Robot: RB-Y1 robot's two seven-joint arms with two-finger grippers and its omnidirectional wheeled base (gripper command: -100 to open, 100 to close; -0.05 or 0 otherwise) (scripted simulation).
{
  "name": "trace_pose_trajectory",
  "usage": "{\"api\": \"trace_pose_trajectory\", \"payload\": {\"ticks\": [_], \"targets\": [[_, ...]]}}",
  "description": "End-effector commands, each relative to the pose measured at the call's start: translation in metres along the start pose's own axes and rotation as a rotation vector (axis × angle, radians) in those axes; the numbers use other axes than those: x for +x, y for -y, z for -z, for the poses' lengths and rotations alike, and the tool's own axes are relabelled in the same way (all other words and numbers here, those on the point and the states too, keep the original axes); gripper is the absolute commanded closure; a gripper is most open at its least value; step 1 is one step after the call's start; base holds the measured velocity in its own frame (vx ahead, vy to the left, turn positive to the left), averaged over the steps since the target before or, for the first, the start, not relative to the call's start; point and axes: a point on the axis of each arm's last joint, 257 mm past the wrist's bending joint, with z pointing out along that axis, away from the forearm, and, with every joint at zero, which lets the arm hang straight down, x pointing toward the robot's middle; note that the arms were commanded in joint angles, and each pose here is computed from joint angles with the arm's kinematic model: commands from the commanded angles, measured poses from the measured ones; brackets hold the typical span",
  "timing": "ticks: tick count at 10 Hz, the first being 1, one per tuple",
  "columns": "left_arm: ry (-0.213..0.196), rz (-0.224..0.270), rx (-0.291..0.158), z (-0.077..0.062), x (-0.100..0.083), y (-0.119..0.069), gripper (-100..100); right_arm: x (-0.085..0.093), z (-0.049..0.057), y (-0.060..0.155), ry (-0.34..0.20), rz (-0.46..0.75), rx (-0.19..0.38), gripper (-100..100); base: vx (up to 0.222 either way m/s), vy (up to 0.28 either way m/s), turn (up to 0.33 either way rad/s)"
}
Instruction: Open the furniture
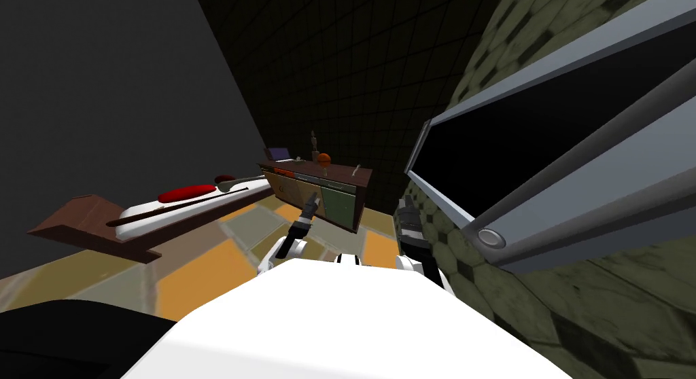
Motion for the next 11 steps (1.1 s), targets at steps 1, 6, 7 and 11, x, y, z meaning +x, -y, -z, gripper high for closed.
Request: {"api": "trace_pose_trajectory", "payload": {"ticks": [1,6,7,11], "targets": [[-0.011,0.01,-0.05,-0.004,0.0,-0.027,-100,0.0,0.0,0.0,0.0,0.0,0.0,0,0.12,-0.004,-0.052],[-0.037,0.01,-0.144,-0.01,-0.004,-0.077,-100,0.0,0.0,0.0,0.0,0.0,0.0,0,0.122,-0.01,-0.042],[-0.041,0.006,-0.164,-0.01,-0.006,-0.087,-100,0.0,0.0,0.0,0.0,0.0,0.0,0,0.12,-0.011,-0.051],[-0.054,-0.01,-0.226,-0.011,-0.016,-0.118,-100,0.0,0.0,0.0,0.0,0.0,0.0,0,0.096,-0.006,-0.031]]}}
